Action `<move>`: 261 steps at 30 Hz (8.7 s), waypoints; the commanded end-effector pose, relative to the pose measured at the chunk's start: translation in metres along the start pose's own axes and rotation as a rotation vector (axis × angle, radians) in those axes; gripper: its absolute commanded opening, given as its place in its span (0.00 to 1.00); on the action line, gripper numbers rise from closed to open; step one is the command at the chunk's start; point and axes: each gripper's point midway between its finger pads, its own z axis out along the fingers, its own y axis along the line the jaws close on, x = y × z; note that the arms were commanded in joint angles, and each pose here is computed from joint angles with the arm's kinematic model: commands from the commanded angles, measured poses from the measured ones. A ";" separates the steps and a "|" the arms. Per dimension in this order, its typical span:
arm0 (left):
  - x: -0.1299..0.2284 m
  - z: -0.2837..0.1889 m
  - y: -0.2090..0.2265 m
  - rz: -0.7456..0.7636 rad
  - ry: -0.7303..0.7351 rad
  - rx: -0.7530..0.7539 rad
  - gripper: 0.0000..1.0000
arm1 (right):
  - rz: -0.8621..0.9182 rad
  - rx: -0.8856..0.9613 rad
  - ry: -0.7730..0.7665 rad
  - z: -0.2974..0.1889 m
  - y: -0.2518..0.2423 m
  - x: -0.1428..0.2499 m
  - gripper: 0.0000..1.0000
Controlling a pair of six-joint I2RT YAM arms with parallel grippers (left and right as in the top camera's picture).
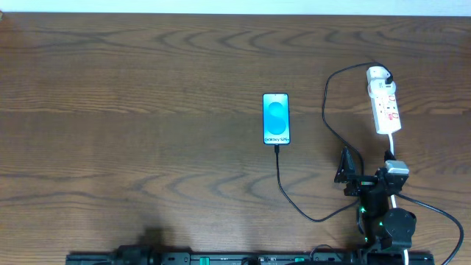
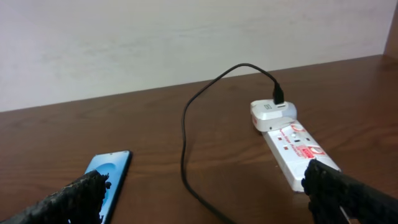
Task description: Plug charger to phone and switch on socket
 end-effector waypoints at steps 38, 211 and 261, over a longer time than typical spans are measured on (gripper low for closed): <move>0.015 -0.001 0.005 0.012 0.060 -0.021 0.96 | -0.070 0.019 -0.002 0.000 -0.004 0.000 0.99; 0.074 0.300 -0.030 0.124 -0.144 0.099 0.97 | -0.070 0.019 -0.002 0.000 -0.004 0.000 0.99; 0.074 0.300 -0.030 0.124 -0.142 0.099 0.97 | -0.070 0.019 -0.002 0.000 -0.004 0.000 0.99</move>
